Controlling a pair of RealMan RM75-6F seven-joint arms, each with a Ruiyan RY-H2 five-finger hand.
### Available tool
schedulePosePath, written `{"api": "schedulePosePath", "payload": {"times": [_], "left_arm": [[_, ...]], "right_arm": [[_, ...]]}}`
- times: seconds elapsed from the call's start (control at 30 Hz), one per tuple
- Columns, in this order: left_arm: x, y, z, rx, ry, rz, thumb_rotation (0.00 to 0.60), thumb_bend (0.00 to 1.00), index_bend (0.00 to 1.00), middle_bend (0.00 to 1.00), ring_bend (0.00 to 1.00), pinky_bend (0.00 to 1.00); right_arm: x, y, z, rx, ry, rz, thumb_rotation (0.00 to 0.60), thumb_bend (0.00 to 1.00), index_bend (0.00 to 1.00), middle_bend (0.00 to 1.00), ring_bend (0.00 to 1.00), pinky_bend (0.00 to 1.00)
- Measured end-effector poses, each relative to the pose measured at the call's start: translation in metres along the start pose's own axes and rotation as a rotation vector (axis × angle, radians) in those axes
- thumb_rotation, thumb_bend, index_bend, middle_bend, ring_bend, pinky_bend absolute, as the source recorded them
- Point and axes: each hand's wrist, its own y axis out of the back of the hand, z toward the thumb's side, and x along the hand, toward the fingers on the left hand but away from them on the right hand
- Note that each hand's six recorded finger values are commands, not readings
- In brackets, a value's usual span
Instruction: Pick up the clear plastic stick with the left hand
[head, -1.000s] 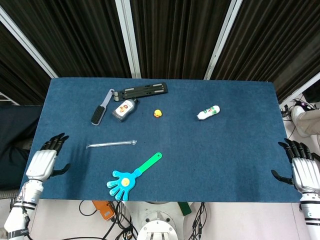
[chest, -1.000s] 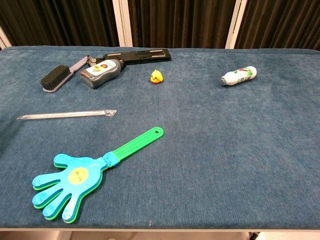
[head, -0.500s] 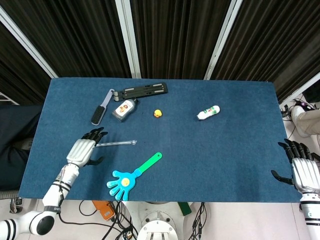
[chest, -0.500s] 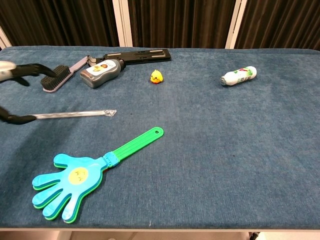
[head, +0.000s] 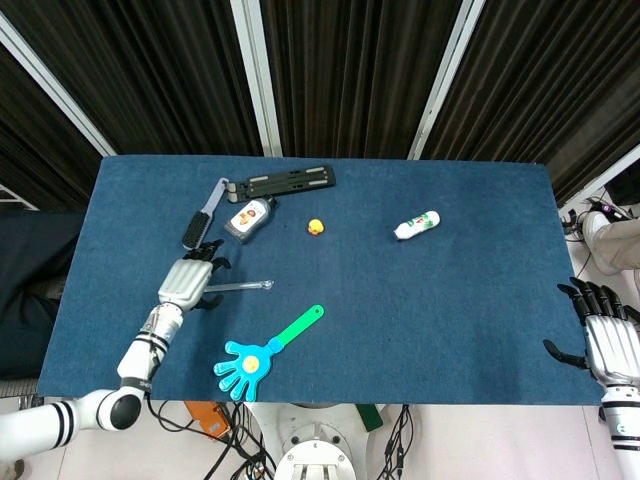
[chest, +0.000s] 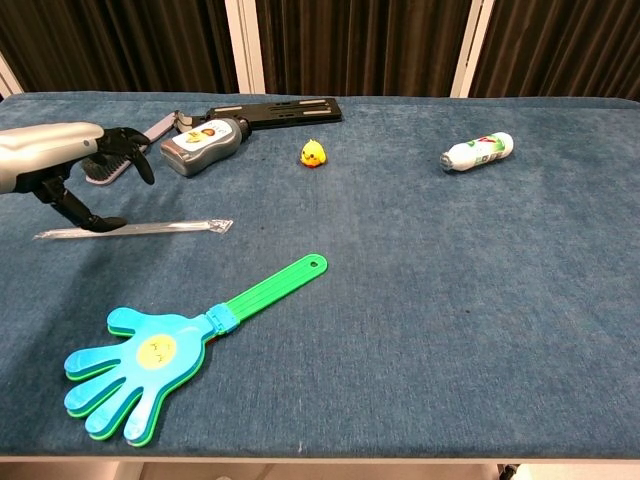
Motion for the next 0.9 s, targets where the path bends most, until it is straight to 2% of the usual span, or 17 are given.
{"api": "schedulePosePath", "payload": {"times": [0.53, 0.9], "left_arm": [[0.011, -0.018, -0.016, -0.003, 0.049, -0.019, 0.6, 0.28, 0.42, 0.0, 0.0, 0.16], [0.015, -0.026, -0.02, -0.012, 0.059, -0.029, 0.6, 0.28, 0.44, 0.0, 0.0, 0.16]], "right_arm": [[0.0, 0.0, 0.0, 0.003, -0.001, 0.001, 0.6, 0.3, 0.21, 0.14, 0.11, 0.07], [0.0, 0.0, 0.0, 0.006, -0.001, 0.002, 0.6, 0.3, 0.21, 0.14, 0.11, 0.07]]}}
